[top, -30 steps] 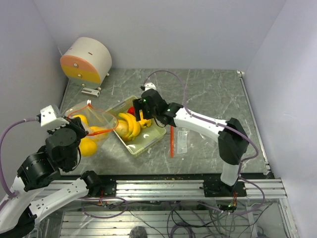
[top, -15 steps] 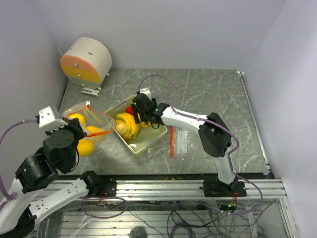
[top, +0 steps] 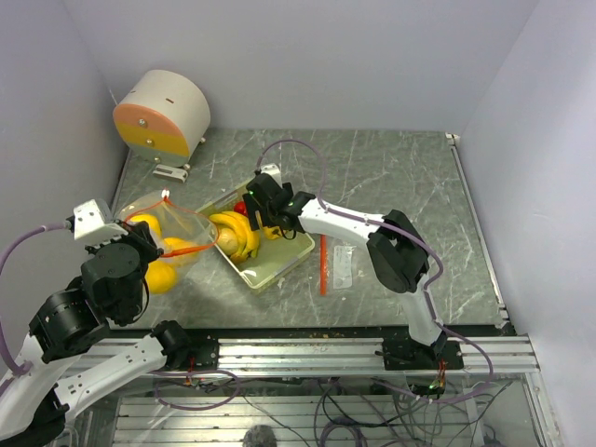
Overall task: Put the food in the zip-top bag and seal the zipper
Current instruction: Pick up the fake fruit from the bin.
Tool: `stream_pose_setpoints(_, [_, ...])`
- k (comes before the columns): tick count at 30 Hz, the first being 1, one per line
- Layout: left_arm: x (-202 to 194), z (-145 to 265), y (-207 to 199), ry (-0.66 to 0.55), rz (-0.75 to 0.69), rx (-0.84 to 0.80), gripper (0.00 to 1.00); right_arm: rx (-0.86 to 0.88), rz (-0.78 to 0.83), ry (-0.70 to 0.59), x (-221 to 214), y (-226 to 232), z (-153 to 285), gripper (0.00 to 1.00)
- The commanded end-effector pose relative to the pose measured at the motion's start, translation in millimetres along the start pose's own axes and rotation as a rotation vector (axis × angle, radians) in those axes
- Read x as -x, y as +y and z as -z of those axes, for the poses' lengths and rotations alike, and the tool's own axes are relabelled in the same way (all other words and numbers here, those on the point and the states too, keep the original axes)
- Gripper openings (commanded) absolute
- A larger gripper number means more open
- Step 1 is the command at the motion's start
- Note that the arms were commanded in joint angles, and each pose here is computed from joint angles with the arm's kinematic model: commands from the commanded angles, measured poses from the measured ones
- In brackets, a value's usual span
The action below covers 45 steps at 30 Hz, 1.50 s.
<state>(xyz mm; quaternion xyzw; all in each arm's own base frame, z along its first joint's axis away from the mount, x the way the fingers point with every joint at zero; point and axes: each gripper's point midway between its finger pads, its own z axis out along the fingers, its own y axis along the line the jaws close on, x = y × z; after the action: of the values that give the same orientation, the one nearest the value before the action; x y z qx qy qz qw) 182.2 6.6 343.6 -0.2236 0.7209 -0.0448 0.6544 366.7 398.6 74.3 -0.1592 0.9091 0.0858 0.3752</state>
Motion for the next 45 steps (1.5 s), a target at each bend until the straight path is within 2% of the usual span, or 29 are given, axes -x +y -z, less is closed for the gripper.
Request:
stream_pose_setpoints(1, [8.4, 0.4, -1.2, -0.02, 0.026, 0.004, 0.07, -0.046, 0.066, 0.116, -43.7, -10.1, -18.6, 0.83])
stream_pose_setpoints(11, [6.4, -1.3, -4.0, -0.018, 0.018, 0.003, 0.07, -0.176, 0.137, 0.208, -70.0, -29.0, -29.7, 0.83])
stream_pose_setpoints(19, [9.3, 0.0, -0.4, -0.026, 0.021, 0.01, 0.07, -0.157, 0.135, 0.224, -80.9, -24.5, -41.1, 0.77])
stream_pose_setpoints(22, [9.2, -0.3, 0.0, -0.027, 0.017, 0.013, 0.07, -0.161, 0.135, 0.237, -87.2, -24.7, -44.0, 0.73])
stream_pose_setpoints(25, [9.2, -0.9, -0.9, -0.029, 0.012, 0.013, 0.07, -0.167, 0.127, 0.222, -84.7, -26.1, -41.1, 0.59])
stream_pose_setpoints(28, [8.8, -1.5, -2.2, -0.027, 0.008, 0.015, 0.07, -0.156, 0.103, 0.162, -63.9, -24.2, -29.3, 0.48])
stream_pose_setpoints(31, [8.5, -1.6, -2.7, -0.026, 0.009, 0.013, 0.07, -0.134, 0.077, 0.092, -39.1, -21.5, -14.0, 0.45])
stream_pose_setpoints(38, [7.3, -1.9, -3.3, -0.024, 0.013, 0.012, 0.07, 0.044, -0.009, -0.136, 28.8, -4.7, 51.0, 0.45])
stream_pose_setpoints(45, [-13.2, -10.6, -17.9, 0.003, -0.002, -0.01, 0.07, 0.3, -0.061, -0.312, 68.4, 14.8, 129.0, 0.45])
